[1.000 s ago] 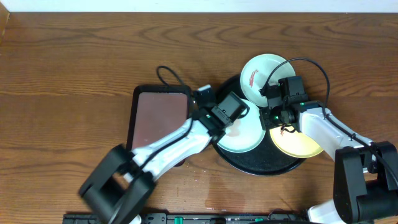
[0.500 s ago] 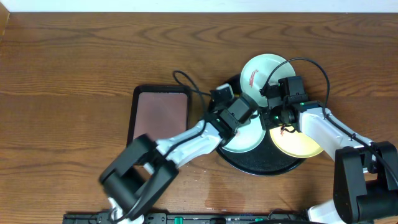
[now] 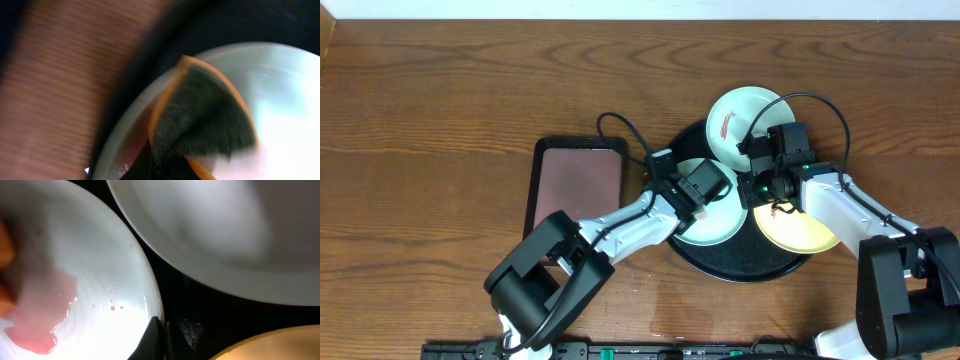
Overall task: Clean dirty plates on tray and stack at the side
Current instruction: 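Scrub the lower plate with the left-held sponge while right holds rim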
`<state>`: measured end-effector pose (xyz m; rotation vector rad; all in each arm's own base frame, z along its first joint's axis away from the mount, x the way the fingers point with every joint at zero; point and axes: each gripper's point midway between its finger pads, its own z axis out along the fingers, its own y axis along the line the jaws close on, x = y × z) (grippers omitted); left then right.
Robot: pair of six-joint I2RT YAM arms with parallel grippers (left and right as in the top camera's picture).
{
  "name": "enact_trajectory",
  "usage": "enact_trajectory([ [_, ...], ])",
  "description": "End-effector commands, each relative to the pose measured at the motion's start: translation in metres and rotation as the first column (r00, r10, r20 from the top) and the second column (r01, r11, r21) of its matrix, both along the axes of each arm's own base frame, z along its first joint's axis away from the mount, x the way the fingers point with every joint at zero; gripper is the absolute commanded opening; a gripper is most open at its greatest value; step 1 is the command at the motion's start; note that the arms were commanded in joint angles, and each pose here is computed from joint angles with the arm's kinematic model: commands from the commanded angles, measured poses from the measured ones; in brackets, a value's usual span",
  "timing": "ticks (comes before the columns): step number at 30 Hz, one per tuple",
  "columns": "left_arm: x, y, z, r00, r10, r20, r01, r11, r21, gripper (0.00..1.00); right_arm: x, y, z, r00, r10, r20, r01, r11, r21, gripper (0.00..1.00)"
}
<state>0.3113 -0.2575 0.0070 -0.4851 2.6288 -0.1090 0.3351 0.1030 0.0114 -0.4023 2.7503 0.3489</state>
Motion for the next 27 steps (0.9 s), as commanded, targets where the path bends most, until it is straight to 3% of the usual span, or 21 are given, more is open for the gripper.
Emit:
enact_trajectory([
  [1,0.006,0.038,0.000,0.994,0.106,0.024,-0.108,0.991,0.085,0.07,0.002,-0.001,0.000,1.000,-0.002,-0.001,0.002,1.000,-0.017,0.01],
  [9,0.004,0.008,0.051,0.997,0.065,0.034,-0.060,0.989,-0.135,0.07,0.003,-0.001,0.001,1.000,-0.002,0.002,0.002,1.000,-0.016,0.01],
  [13,0.002,-0.021,0.052,1.000,0.007,-0.001,-0.007,0.965,-0.262,0.08,0.003,-0.001,0.001,1.000,-0.002,0.005,0.002,1.000,-0.015,0.01],
  [21,0.006,-0.061,0.016,0.998,-0.051,0.032,0.058,0.953,-0.297,0.10,0.003,-0.001,0.001,1.000,-0.002,0.004,0.002,1.000,-0.015,0.01],
  [27,-0.016,-0.055,-0.019,0.991,-0.085,-0.105,0.055,0.964,-0.261,0.10,0.002,-0.001,0.000,1.000,-0.002,-0.001,0.002,1.000,-0.017,0.01],
])
